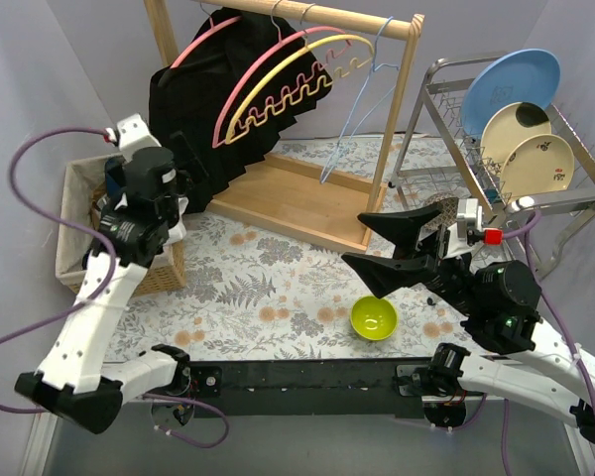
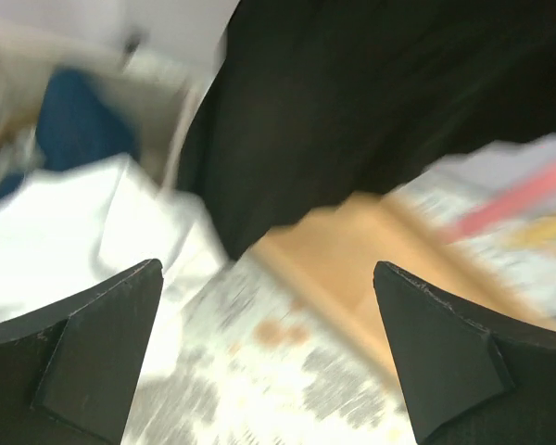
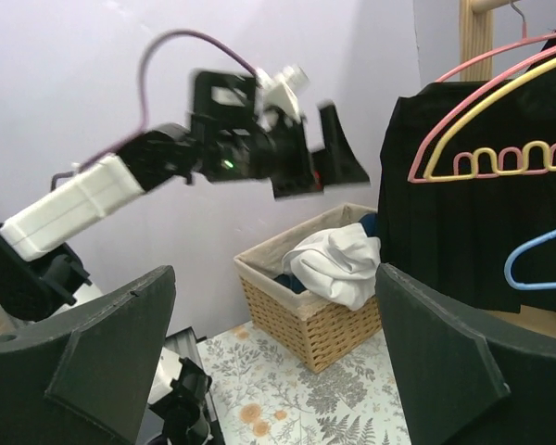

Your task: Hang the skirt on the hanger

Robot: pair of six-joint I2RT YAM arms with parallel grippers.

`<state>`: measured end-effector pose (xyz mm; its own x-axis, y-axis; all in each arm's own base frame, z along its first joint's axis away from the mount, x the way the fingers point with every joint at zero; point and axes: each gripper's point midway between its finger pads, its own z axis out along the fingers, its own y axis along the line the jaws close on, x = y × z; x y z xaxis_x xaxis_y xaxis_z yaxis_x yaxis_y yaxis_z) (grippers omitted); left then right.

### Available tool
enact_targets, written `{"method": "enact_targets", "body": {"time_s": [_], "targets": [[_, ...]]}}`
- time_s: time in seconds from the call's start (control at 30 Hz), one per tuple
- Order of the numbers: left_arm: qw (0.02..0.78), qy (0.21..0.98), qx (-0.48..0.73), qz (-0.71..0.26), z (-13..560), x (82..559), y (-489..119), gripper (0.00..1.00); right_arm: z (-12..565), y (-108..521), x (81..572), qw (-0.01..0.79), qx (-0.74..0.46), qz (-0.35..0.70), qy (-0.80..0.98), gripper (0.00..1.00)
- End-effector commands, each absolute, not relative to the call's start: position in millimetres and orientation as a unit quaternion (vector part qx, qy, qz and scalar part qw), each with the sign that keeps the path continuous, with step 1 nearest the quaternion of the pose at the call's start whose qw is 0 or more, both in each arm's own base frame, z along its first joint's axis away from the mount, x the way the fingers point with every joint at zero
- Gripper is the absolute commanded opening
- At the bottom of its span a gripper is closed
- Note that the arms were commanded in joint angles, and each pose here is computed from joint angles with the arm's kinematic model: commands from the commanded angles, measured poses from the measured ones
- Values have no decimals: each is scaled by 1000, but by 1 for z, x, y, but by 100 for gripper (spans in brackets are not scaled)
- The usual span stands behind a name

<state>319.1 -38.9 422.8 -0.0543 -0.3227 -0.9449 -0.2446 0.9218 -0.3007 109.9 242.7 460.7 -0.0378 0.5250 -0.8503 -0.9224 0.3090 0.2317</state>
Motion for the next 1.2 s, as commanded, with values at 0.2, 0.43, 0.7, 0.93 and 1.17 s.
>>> {"method": "enact_targets", "body": {"time_s": [0.2, 0.43, 0.7, 0.93, 1.17], "targets": [[509, 765, -393, 42, 252, 287, 52, 98, 467, 220, 102, 661, -185, 560, 463, 93], [456, 774, -438, 40, 181, 294, 69, 84, 470, 212, 102, 669, -169, 562, 457, 92], [565, 672, -472, 81, 273, 301, 131, 7, 471, 211, 101, 667, -170, 564, 456, 92], [531, 670, -503, 129, 264, 328, 164, 0, 475, 209, 101, 671, -169, 562, 454, 92], [419, 697, -566, 135, 134, 298, 160, 3, 468, 212, 104, 670, -170, 555, 462, 92]]}}
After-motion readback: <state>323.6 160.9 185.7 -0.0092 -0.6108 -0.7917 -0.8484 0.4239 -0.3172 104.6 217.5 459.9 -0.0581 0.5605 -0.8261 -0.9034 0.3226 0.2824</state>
